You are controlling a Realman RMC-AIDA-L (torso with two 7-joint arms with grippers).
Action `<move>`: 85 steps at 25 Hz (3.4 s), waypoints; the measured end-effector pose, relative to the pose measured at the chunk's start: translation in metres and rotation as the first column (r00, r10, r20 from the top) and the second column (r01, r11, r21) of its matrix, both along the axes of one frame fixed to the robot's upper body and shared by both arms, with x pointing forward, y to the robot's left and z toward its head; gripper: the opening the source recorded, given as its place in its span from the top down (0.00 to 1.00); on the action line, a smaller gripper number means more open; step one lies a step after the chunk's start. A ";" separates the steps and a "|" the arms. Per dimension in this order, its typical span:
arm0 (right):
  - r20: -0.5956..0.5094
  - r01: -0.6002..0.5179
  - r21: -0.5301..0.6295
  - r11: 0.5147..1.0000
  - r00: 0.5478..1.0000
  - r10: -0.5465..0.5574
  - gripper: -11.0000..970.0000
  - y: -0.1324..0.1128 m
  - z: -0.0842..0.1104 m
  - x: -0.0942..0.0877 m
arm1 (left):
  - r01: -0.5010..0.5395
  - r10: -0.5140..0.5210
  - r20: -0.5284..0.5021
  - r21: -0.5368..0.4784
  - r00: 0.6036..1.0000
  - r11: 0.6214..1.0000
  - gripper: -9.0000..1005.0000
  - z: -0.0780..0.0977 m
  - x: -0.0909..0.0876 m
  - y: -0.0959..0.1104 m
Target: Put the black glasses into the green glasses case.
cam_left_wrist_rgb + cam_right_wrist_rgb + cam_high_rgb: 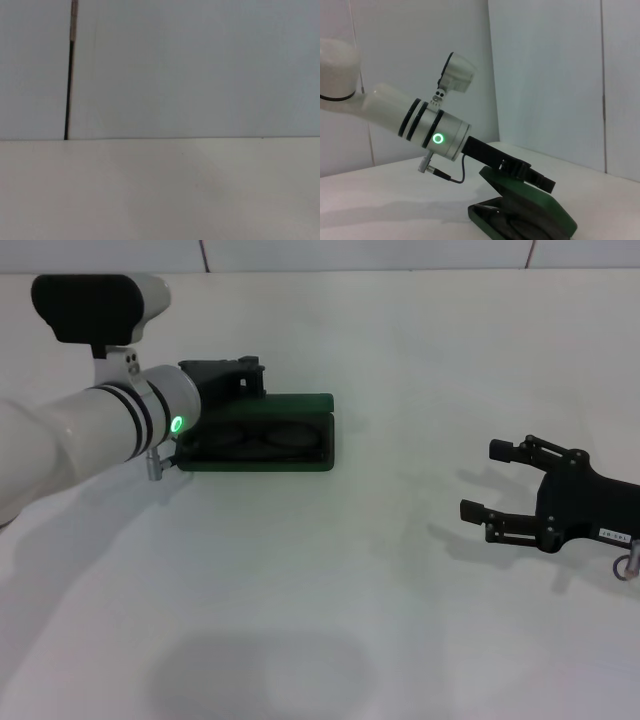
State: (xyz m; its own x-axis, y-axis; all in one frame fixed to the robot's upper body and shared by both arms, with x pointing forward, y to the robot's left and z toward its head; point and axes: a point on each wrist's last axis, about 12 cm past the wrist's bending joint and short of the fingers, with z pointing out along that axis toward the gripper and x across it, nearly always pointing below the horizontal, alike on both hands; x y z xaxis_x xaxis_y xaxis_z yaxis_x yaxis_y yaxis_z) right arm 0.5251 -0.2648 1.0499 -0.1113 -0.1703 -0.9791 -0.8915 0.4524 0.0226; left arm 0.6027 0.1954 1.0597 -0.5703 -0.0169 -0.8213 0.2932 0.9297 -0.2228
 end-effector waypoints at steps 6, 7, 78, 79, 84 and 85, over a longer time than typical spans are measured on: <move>0.001 0.000 -0.001 1.000 1.000 0.000 0.09 0.001 0.000 0.001 | -0.004 0.003 0.011 0.020 1.000 1.000 0.99 -0.003 -0.002 0.002; 0.001 0.000 -0.001 1.000 1.000 0.000 0.09 0.001 0.000 0.001 | -0.002 0.002 0.014 0.025 1.000 1.000 0.99 -0.003 -0.003 0.001; 0.058 0.071 0.067 0.995 0.996 -0.075 0.09 -0.020 0.005 -0.010 | 0.264 -0.249 0.571 0.058 0.782 0.963 0.69 -0.034 -0.116 0.100; 0.063 0.067 0.074 0.995 0.995 -0.071 0.09 -0.021 0.006 -0.011 | 0.274 -0.238 0.538 0.014 0.808 0.962 0.61 -0.032 -0.120 0.109; 0.098 -0.061 0.110 0.992 0.994 0.050 0.09 -0.025 0.012 -0.031 | 0.453 -0.405 0.369 -0.051 0.836 0.890 0.43 -0.023 -0.132 0.132; 0.102 -0.092 0.107 0.990 0.992 0.081 0.09 -0.025 0.012 -0.036 | 0.492 -0.448 0.333 -0.056 0.830 0.869 0.40 -0.021 -0.135 0.135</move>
State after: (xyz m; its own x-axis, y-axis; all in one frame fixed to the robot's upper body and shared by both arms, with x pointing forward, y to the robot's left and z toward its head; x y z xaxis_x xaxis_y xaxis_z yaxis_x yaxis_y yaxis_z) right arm 0.4893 -0.2897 1.0619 -0.0046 -0.0647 -0.9979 -0.9277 0.3729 -0.0199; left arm 0.4680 0.3302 1.0386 -0.2644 0.0683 -0.9620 0.7592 0.6298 -0.1639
